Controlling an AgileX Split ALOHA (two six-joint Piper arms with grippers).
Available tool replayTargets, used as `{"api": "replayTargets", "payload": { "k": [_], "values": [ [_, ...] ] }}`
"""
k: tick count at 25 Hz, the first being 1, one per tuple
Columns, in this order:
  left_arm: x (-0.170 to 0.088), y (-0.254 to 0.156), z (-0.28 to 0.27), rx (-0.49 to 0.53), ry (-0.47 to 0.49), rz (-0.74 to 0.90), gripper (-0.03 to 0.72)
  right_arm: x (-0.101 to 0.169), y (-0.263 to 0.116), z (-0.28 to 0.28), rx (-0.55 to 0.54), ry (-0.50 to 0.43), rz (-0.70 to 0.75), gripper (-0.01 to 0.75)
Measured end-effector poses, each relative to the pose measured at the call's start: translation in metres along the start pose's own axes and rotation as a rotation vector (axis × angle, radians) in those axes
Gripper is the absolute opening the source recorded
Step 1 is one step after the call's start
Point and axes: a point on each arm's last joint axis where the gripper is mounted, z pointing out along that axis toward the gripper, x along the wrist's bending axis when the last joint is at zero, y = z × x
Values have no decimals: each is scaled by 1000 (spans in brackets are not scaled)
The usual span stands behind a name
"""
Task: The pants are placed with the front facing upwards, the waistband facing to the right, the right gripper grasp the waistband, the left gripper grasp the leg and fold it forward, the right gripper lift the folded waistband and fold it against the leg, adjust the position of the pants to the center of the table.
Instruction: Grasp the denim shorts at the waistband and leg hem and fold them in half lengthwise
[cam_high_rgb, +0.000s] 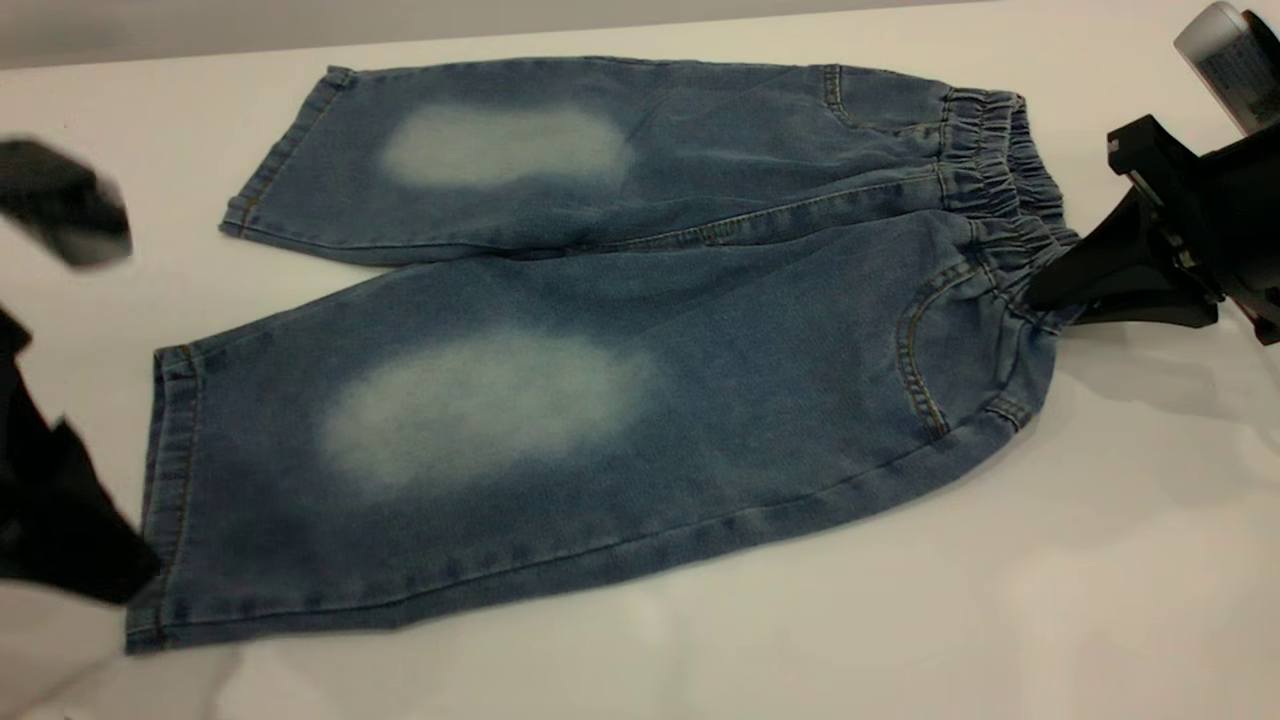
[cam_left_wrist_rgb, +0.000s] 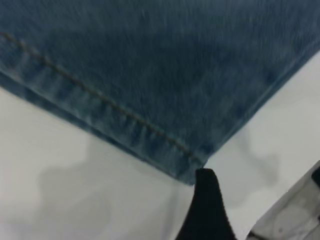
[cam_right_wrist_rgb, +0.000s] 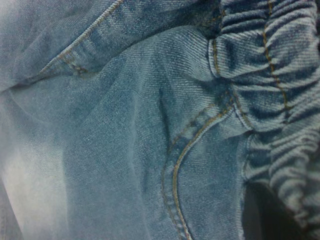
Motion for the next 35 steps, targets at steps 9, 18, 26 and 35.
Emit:
{"api": "replayTargets", "payload": {
  "k": [9,18,26,35],
  "values": [
    [11,-6,14,33,97,70,494,3,0,0,-3,35,2,34],
    [12,-5,14,33,103,172,494,3,2,0,-16,38,-1,36],
    [13,-7,21,59,80,212,494,4,3,0,-27,40,7,38],
    [-3,5,46,83,88,353,494,5,2,0,-25,52,6,39]
  ]
}}
